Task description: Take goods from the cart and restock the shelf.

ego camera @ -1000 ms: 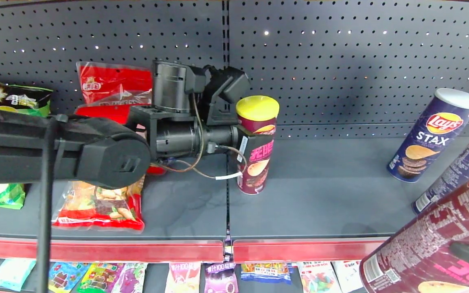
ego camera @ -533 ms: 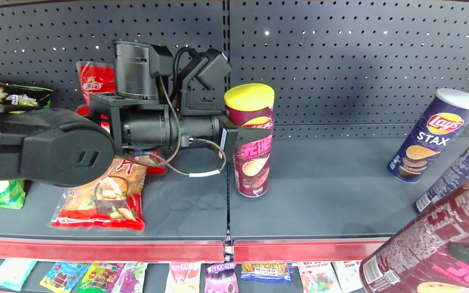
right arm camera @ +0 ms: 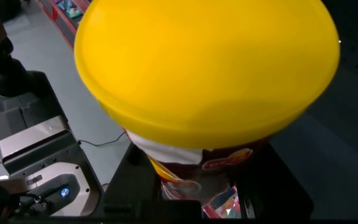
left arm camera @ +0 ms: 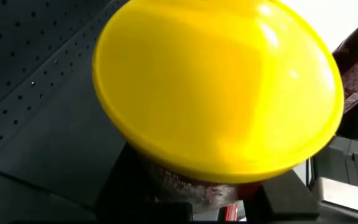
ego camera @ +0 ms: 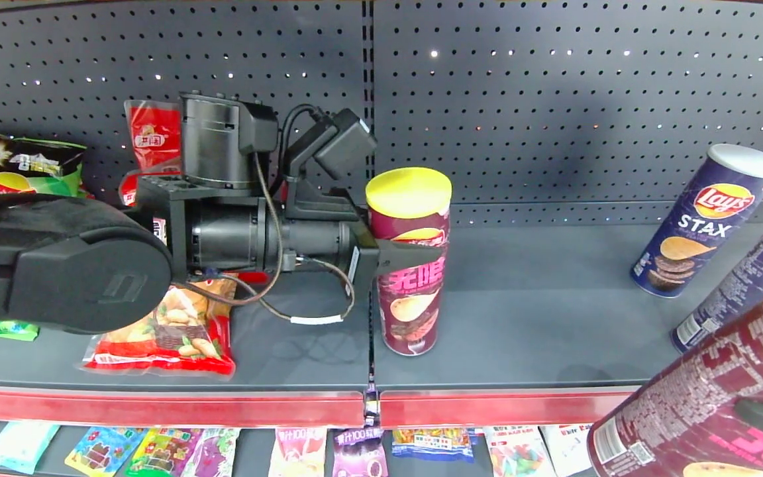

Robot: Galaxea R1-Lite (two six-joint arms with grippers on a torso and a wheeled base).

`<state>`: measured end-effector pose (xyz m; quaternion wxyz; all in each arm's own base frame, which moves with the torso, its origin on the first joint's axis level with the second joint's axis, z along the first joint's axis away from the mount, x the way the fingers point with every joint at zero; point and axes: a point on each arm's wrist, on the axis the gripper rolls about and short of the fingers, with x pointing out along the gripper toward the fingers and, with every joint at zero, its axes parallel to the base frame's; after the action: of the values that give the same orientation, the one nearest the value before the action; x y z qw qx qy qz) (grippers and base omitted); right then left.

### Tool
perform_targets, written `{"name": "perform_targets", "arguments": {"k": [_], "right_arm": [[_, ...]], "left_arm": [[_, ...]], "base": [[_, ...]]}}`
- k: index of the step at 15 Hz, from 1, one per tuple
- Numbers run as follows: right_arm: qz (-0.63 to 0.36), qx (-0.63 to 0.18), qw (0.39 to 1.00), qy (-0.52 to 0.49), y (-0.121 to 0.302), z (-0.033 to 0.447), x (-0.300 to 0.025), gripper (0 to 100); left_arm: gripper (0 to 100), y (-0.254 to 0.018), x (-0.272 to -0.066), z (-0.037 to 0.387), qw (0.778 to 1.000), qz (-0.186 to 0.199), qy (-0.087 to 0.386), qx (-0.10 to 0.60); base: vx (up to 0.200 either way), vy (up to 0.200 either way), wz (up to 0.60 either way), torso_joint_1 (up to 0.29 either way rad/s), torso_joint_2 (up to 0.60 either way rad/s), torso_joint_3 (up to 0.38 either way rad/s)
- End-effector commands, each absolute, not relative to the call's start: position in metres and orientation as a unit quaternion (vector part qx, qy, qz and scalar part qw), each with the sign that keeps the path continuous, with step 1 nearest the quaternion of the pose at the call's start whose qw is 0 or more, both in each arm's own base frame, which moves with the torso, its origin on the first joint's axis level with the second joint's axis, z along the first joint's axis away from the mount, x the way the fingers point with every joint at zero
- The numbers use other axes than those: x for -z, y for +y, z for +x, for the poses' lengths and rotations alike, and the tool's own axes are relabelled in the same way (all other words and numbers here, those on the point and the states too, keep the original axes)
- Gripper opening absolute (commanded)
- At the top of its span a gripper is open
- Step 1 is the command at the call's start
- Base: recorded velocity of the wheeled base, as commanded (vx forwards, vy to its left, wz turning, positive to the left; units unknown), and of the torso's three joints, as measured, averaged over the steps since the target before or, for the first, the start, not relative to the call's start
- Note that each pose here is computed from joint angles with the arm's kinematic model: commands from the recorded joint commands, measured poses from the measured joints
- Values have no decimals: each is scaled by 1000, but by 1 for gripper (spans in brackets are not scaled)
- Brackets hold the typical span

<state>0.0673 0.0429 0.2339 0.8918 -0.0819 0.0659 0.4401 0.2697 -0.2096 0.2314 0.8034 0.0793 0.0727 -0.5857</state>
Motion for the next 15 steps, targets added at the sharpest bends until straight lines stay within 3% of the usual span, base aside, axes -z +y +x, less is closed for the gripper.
{"name": "perform_targets", "arguments": {"k": [1,15], "right_arm": [[-82,-441,892,65,43,67,-234,0],[-82,-441,891,70,43,67,-230,0]], "left_arm": [[0,-210,-227,272,802,90,72,586],[0,-209,-212,258,774,97,88,619]], "base": [[0,0,0,0,0,0],[0,0,0,0,0,0]]}}
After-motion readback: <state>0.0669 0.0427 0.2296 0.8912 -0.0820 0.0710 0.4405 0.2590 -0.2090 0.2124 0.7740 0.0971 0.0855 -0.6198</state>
